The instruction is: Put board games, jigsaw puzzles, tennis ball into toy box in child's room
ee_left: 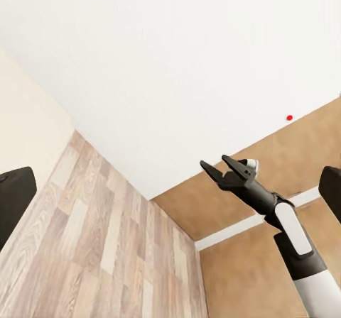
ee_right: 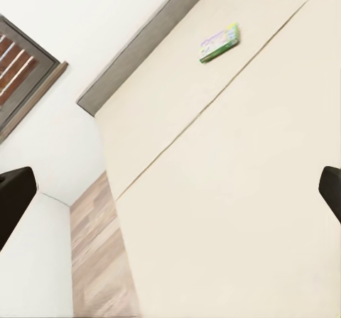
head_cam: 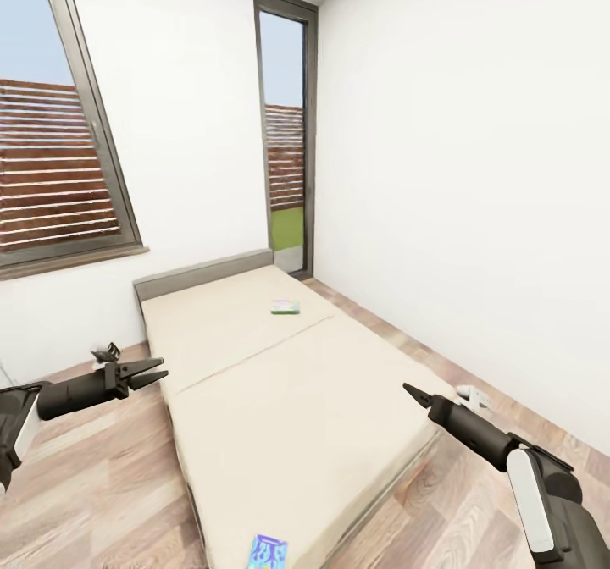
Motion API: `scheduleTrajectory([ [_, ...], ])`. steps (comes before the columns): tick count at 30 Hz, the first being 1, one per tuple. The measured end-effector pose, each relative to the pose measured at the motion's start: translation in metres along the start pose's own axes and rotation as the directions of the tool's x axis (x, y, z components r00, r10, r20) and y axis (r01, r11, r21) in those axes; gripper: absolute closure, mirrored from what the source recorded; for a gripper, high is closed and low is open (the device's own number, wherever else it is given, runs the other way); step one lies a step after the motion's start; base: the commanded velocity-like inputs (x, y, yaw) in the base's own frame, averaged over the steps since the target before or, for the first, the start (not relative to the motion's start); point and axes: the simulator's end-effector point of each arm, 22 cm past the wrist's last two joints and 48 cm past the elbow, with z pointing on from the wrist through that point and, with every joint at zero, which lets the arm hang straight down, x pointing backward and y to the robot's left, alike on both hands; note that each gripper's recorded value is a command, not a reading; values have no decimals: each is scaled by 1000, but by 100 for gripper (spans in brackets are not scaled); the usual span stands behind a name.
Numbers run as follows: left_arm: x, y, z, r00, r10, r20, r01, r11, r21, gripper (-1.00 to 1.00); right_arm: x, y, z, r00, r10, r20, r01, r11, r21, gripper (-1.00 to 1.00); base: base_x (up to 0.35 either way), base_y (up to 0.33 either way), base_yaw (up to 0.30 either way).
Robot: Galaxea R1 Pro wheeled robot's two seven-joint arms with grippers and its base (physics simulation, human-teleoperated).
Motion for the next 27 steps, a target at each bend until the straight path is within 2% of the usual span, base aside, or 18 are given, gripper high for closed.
scheduleTrajectory([
  [27,0,0,0,1000,1,0,-1,1000,0,-100,0,1,0,1000,-1,0,1,1000,-3,-100,0,-304,290],
])
